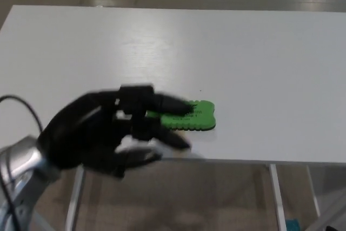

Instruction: Use the left hand to press on the green eraser and wipe the desk from center to the left and then back to center.

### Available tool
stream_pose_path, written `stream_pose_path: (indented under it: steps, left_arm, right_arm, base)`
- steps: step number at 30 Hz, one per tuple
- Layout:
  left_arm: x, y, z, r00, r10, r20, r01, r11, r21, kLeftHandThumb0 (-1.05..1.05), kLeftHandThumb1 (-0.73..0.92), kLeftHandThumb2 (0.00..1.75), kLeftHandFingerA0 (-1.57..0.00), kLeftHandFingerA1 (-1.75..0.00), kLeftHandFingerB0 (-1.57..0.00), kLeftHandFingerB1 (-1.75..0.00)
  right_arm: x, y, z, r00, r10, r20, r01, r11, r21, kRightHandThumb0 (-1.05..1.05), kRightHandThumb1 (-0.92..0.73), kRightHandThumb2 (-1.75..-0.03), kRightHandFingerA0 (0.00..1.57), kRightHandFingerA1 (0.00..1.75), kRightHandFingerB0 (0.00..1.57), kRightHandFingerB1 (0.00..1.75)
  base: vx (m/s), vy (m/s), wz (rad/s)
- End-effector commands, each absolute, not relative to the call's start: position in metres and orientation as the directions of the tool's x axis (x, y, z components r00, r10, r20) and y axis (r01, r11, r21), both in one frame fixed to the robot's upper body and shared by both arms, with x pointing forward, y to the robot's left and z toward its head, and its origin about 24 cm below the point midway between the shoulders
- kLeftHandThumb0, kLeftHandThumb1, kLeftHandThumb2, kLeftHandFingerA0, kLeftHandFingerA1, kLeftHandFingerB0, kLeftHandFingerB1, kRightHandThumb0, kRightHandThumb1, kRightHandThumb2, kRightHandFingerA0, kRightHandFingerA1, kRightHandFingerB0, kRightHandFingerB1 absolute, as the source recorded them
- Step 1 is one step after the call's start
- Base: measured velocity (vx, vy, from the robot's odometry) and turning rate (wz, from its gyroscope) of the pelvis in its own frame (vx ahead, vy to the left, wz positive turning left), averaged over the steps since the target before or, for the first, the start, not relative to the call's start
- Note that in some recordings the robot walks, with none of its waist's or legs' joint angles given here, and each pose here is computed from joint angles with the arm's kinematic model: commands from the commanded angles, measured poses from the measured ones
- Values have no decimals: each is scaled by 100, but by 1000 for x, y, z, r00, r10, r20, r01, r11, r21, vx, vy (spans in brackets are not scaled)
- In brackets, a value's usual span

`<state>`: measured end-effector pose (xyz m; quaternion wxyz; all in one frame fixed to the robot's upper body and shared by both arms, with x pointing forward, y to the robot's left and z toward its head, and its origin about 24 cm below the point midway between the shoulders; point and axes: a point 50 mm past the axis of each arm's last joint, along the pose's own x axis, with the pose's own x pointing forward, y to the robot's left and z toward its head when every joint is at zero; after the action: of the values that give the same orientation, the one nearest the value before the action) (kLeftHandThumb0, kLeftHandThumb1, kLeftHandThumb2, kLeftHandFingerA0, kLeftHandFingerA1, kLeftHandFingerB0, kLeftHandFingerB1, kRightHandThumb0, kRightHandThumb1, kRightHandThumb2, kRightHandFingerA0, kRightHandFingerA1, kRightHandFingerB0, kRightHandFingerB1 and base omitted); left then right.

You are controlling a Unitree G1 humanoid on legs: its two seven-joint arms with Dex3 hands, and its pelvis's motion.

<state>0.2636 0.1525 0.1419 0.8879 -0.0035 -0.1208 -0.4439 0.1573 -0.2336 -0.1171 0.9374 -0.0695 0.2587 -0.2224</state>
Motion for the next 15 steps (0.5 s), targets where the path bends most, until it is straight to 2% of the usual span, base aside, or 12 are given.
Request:
stream_pose_path:
  steps: [1, 8, 10, 11, 15]
  left_arm:
    - [286, 141, 151, 696, -677, 240, 635, 736, 235, -23, 80, 65, -71, -44, -60, -37]
    - [311, 118, 156, 724, -651, 228, 570, 751, 334, -22, 82, 65, -73, -43, -69, -39]
    - [317, 111, 156, 734, -639, 229, 540, 754, 373, -22, 83, 66, -74, -44, -73, -41]
    - [322, 105, 152, 750, -626, 213, 517, 755, 403, -21, 84, 65, -75, -43, -81, -43]
    - [332, 96, 144, 781, -599, 176, 476, 754, 452, -20, 83, 66, -76, -44, -83, -45]
  right_arm:
    - [156, -235, -117, 763, -472, -443, 394, 881, -260, -34, -75, -63, 47, 47, 42, 37]
    - [155, -235, -117, 765, -470, -440, 384, 882, -273, -35, -76, -63, 50, 48, 46, 38]
    - [155, -235, -117, 761, -472, -445, 387, 881, -273, -36, -76, -63, 52, 49, 49, 39]
    - [153, -234, -118, 757, -474, -450, 390, 880, -271, -36, -76, -63, 53, 49, 51, 40]
    - [150, -233, -119, 753, -474, -456, 399, 881, -256, -36, -76, -63, 53, 50, 52, 40]
  base:
    - [0, 0, 0]
    - [0, 0, 0]
    - [0, 0, 0]
    - [0, 0, 0]
    - [0, 0, 0]
